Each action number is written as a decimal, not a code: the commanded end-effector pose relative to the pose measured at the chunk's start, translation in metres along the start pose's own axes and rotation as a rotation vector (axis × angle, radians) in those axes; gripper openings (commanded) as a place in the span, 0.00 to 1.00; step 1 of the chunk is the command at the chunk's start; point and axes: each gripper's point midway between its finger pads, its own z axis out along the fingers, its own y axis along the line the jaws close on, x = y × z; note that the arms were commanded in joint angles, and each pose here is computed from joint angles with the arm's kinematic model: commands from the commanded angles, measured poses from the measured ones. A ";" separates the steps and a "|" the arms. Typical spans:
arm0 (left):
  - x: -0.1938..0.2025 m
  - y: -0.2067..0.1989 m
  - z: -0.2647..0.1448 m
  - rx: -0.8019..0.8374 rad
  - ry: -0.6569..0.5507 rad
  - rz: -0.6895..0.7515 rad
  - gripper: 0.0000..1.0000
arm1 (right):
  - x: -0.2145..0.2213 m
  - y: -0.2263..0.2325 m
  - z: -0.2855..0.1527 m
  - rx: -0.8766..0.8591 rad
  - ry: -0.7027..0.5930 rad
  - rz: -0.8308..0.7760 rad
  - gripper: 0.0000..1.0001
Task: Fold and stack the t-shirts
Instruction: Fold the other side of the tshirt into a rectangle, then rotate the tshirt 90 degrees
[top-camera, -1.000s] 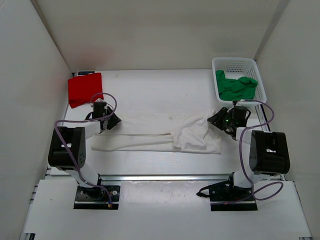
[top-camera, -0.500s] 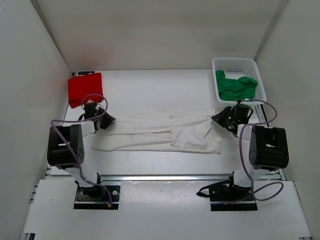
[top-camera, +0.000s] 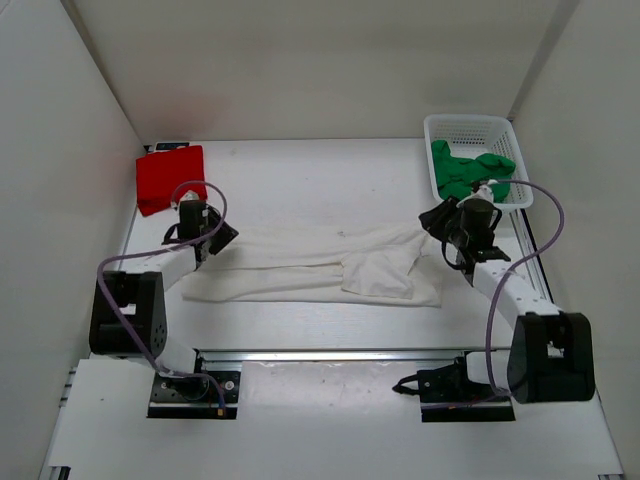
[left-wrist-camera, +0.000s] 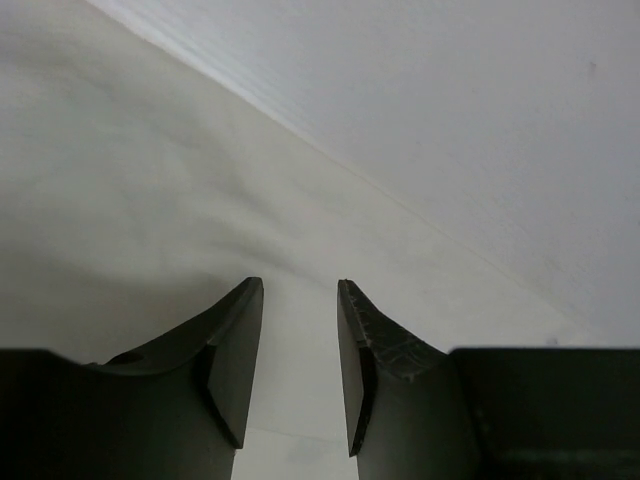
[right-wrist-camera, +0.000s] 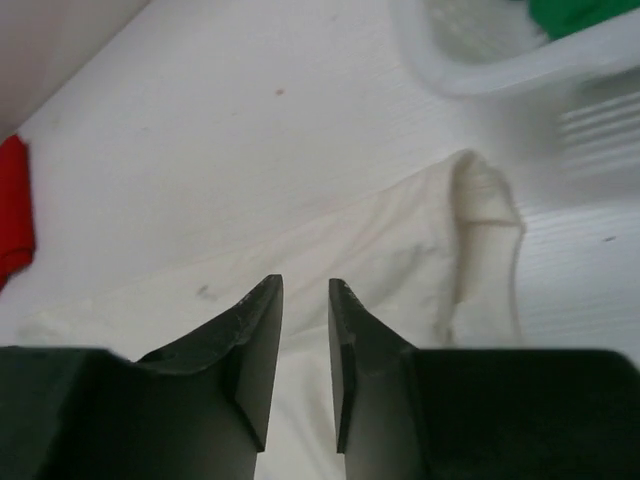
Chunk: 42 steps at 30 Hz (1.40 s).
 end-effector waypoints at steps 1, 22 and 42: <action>-0.003 -0.043 -0.027 0.069 -0.081 0.122 0.47 | 0.039 -0.003 -0.017 0.031 0.056 -0.046 0.22; 0.061 -0.027 -0.002 0.147 0.136 0.031 0.46 | 0.127 -0.019 -0.059 0.061 0.237 -0.124 0.10; 0.103 -0.101 -0.116 0.437 0.064 0.448 0.59 | 0.154 0.073 0.107 0.016 0.458 -0.307 0.00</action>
